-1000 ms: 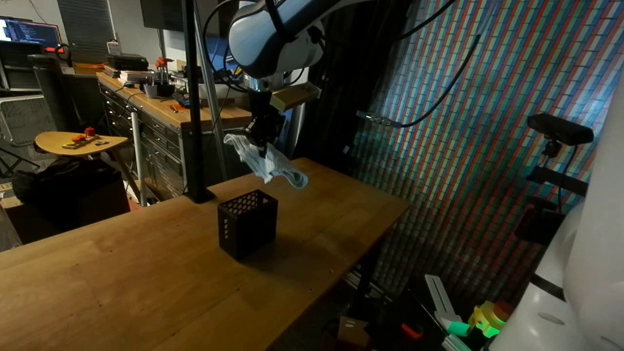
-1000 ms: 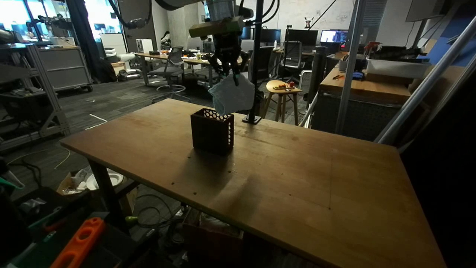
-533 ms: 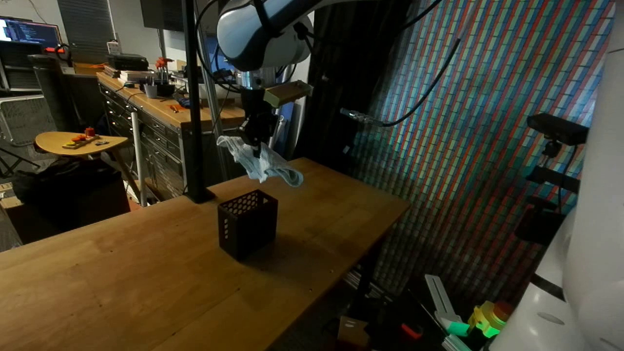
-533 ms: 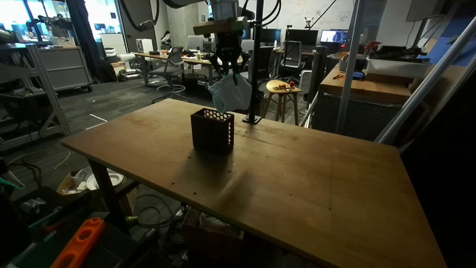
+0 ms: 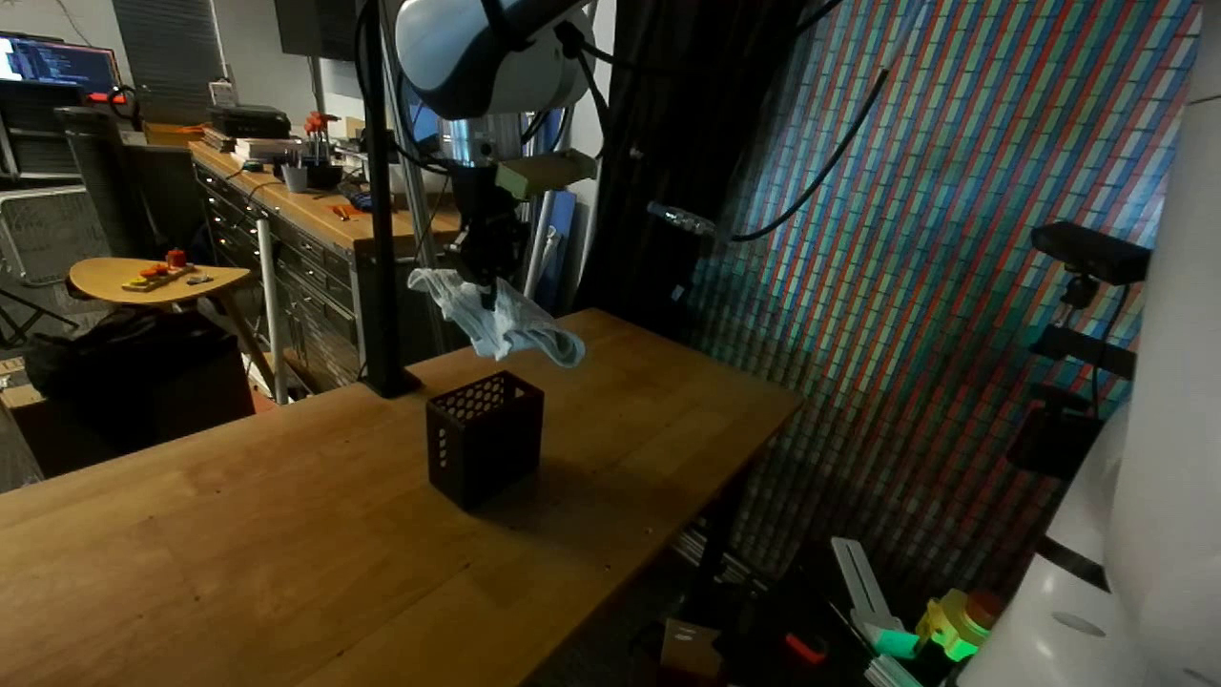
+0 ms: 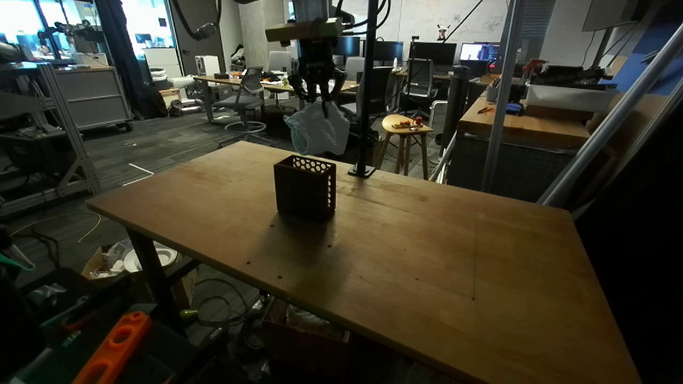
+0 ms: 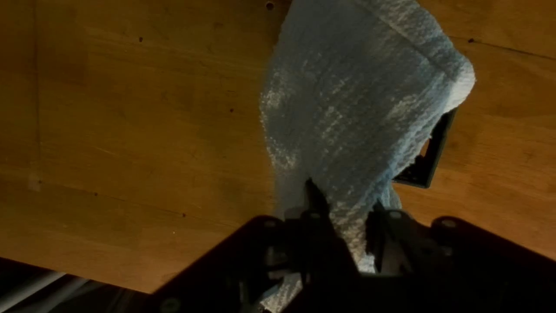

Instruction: Put the towel inside the box

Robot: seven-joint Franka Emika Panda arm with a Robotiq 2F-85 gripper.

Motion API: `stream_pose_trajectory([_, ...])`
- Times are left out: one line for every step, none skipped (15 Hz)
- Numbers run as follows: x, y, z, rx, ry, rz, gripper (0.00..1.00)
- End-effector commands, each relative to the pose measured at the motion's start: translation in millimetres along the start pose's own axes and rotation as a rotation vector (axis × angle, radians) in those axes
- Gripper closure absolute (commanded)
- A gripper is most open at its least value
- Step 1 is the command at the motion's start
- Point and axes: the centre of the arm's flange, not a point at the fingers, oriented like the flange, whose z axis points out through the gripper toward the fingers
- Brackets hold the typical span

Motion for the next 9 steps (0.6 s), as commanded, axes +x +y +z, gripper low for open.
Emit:
stream_pose_trajectory([9.7, -7.9, 1.4, 0.04, 0.033, 0.038, 0.9])
stream_pose_trajectory([11.3, -9.8, 5.9, 0.054, 0.036, 0.046, 0.9])
stream_pose_trajectory([12.9, -12.8, 11.1, 0.069, 0.04, 0.054, 0.9])
stream_pose_trajectory([14.2, -15.3, 15.0, 0.082, 0.041, 0.059, 0.9])
stream_pose_trajectory([15.6, -18.9, 22.1, 0.093, 0.04, 0.061, 0.9])
stream_pose_trajectory([16.4, -21.6, 27.9, 0.103, 0.041, 0.063, 0.9])
stream_pose_trajectory([14.8, -23.7, 35.4, 0.119, 0.039, 0.068, 0.9])
stream_pose_trajectory([14.5, -25.2, 41.5, 0.128, 0.037, 0.071, 0.9])
stream_pose_trajectory([11.9, -25.8, 47.0, 0.137, 0.034, 0.076, 0.9])
